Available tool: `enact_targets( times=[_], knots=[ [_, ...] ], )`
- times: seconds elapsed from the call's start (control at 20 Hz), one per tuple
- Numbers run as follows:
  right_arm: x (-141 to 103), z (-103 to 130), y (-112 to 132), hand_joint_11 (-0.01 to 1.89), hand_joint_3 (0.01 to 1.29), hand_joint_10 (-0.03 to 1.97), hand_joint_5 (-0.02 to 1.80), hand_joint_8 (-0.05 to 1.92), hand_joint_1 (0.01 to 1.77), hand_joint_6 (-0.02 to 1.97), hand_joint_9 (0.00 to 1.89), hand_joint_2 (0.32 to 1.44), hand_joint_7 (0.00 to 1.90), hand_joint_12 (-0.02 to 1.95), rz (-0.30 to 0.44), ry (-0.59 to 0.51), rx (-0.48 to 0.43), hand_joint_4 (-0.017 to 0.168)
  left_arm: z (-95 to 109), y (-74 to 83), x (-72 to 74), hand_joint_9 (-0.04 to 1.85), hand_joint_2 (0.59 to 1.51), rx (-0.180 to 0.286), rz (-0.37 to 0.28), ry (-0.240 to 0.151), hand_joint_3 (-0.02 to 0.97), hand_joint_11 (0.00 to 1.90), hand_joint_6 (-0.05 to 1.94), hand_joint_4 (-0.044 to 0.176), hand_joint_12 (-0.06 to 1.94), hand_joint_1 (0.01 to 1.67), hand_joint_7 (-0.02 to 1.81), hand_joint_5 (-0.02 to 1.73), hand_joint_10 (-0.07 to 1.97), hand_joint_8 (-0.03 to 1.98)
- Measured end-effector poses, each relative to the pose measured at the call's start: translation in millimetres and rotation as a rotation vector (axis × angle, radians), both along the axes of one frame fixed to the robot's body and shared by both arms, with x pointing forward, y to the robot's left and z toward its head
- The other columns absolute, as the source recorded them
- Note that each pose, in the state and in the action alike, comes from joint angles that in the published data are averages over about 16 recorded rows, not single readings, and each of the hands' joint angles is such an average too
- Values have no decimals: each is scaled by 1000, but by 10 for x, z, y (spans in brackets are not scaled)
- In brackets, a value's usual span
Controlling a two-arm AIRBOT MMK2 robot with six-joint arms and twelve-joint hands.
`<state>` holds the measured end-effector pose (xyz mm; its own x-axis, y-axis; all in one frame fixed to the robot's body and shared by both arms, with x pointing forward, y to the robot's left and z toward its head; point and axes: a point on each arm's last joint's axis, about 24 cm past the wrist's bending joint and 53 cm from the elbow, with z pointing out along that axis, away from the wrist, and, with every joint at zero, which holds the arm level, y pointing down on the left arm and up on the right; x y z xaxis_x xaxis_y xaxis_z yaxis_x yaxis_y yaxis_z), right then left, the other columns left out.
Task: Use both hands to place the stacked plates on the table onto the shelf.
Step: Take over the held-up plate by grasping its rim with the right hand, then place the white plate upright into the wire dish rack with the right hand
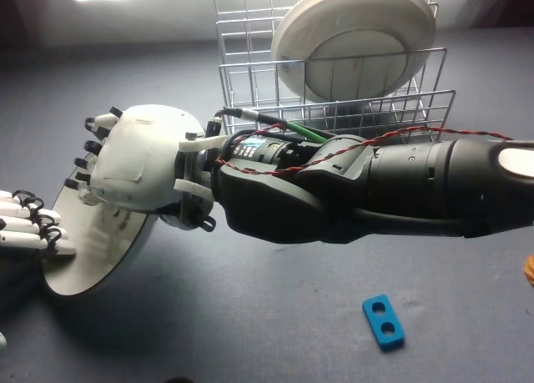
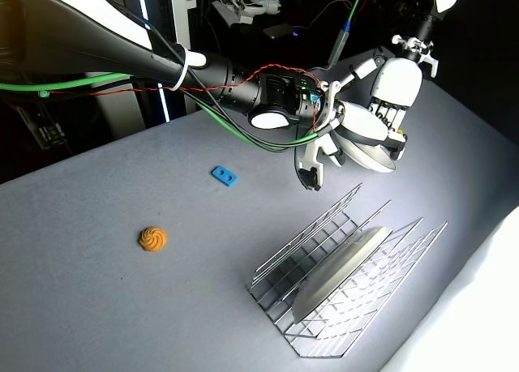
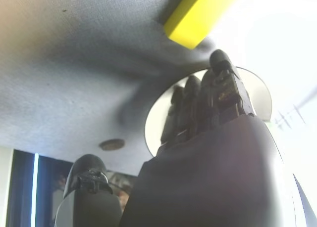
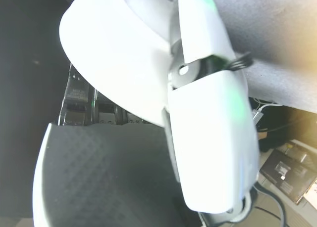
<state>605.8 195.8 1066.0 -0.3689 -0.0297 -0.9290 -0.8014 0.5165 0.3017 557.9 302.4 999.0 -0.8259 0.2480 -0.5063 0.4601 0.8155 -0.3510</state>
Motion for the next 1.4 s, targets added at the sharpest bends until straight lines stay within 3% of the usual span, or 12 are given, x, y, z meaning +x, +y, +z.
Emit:
enact_targets(
  times=[0.3, 0.7, 0.9, 1.4],
  knots=[
    [2, 56, 10, 428, 14, 292, 693, 260, 1323, 256, 711, 1056, 701, 1055, -8, -1, 27, -1, 0, 3, 2, 36, 1018, 0, 4, 2, 20, 17, -7, -5, 254, 21, 71, 54, -26, -13],
    [-82, 177, -13, 700, 15, 802, 818, 687, 1303, 649, 852, 1035, 844, 1066, -2, -1, 64, -7, 53, -63, 36, 71, 1019, -19, -1, -12, 21, 17, -12, -4, 268, 21, 90, 64, -10, -11],
    [-164, 244, -59, 776, 15, 1006, 822, 845, 1304, 815, 885, 1022, 872, 1071, 8, 5, 77, -9, 167, -143, 111, 86, 1018, -45, -7, -42, 21, 16, -8, -3, 270, 21, 108, 77, 2, -7],
    [-351, 532, -308, 859, 14, 1023, 866, 885, 1318, 961, 982, 1022, 964, 1017, 25, 22, 104, -3, 620, -351, 377, 99, 1011, -131, -15, -160, 20, 16, 5, 1, 268, 20, 143, 102, 18, 1]
  ],
)
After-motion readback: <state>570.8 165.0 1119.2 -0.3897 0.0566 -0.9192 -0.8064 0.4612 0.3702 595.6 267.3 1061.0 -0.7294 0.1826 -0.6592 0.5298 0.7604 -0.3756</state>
